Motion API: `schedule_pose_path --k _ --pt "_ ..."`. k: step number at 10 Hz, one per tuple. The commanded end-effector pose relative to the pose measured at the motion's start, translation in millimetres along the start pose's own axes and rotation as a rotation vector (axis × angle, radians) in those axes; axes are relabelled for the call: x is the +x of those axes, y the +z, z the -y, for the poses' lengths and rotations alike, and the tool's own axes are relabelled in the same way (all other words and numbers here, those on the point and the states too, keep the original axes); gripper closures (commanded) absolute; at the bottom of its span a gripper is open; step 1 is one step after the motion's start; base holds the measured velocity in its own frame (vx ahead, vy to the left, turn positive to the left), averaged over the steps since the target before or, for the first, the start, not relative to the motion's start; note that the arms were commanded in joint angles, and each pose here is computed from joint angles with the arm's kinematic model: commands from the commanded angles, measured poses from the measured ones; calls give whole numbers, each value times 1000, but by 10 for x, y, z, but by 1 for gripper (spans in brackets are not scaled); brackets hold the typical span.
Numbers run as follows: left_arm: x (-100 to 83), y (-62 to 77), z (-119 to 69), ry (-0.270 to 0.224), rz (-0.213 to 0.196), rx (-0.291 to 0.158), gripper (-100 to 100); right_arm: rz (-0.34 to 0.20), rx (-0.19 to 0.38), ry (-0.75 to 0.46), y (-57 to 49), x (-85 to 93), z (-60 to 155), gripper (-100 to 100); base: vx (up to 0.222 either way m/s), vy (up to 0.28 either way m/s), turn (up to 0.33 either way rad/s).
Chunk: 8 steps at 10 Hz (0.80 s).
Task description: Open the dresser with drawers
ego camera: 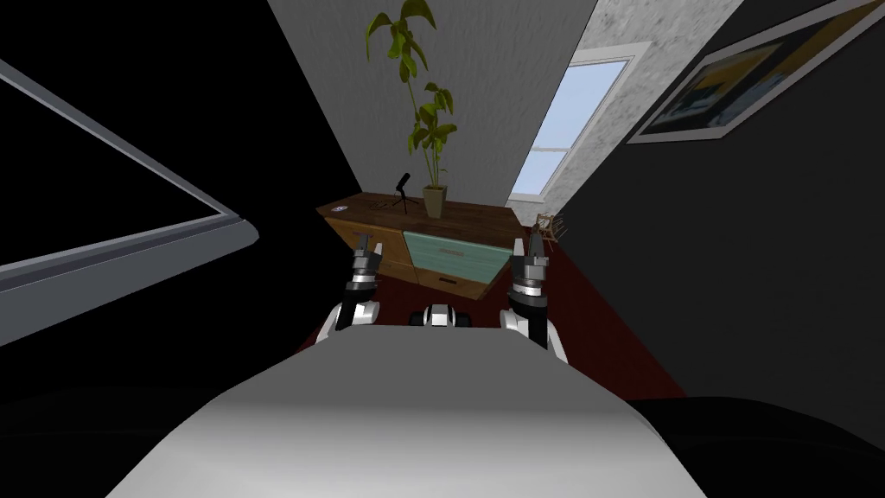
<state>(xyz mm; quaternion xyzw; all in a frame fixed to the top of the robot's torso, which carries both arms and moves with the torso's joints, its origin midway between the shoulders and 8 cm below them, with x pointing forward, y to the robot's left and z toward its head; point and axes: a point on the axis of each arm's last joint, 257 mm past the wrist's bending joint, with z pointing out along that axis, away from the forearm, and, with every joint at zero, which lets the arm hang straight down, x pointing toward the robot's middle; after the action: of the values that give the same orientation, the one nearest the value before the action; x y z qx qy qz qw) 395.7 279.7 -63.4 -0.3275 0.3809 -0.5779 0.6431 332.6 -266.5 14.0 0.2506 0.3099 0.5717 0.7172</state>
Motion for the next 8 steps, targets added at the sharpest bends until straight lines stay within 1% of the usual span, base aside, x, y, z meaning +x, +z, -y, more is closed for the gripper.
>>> schedule_pose_path --k 1,4,8 --pt "64 -49 -269 -2 -15 -49 -100 0 0 0 0 0 0 0 36 -43 -57" --pt "138 -102 -548 -9 -27 -99 -100 0 0 0 0 0 0 0 30 -36 -51" --pt "235 -175 -856 -19 -37 -157 -100 0 0 0 0 0 0 0 29 -27 -45"
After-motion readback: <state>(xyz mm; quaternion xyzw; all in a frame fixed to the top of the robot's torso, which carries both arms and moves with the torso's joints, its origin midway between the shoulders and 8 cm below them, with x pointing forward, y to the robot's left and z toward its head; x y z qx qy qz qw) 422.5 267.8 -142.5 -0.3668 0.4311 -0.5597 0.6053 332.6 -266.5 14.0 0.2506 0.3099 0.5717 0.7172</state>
